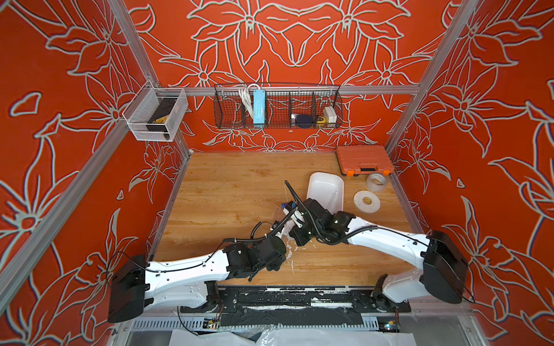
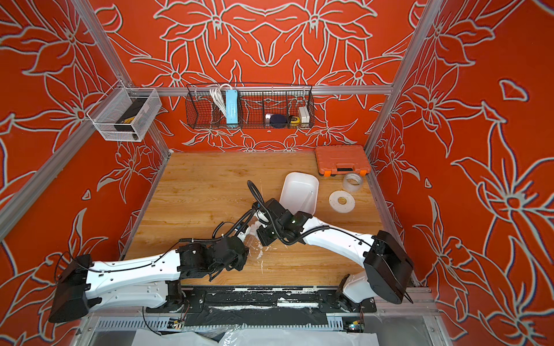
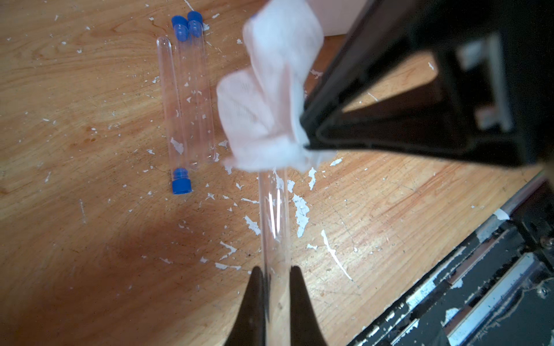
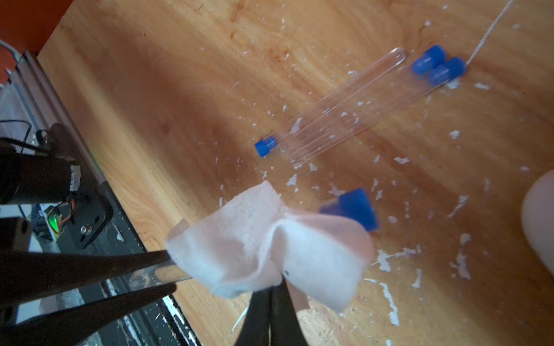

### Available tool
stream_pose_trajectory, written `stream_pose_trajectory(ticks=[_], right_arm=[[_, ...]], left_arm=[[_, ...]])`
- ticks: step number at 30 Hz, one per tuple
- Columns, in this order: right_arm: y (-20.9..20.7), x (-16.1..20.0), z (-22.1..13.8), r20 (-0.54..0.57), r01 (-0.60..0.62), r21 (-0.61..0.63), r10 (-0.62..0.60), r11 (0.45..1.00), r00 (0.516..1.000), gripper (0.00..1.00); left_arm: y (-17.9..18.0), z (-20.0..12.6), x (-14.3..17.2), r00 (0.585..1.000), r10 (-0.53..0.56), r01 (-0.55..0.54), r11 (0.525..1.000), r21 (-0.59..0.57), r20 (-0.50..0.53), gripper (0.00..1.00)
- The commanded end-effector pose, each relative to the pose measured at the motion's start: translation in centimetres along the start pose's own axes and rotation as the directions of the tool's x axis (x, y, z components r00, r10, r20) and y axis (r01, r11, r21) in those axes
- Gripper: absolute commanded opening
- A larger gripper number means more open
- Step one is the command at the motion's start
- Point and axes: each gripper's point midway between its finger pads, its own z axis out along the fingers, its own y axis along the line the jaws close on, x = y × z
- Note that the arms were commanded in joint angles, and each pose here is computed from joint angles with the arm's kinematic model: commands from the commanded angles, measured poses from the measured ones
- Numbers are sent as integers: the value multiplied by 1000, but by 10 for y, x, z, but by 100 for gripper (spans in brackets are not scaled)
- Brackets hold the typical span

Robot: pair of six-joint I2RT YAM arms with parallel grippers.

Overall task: Wipe the exteriors of test tubes
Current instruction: Wipe the dirt from the test tube.

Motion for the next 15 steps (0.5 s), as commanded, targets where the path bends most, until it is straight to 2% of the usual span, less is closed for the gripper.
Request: stream_pose_trajectory(ticks=[1,6,10,15], right_arm=[[12,5,3,9,-12,-10,12,1000,1000,0],[18,2,3,21,1,-10,-1,1000,1000,0],[5,-3,-2,11,30,62,-30,998,999,0],[-12,-16,-6,18,19,75,-20,997,1000,0]], left_arm=[[-2,-2,-10,999,-9,9,1000,-5,41,4],[-5,-1,-10,999,-6,6,1000,4,40,4],[-3,1,-1,1000,-4,4,1000,7,9,4],[1,-1,5,1000,-6,6,1000,10,4,4]])
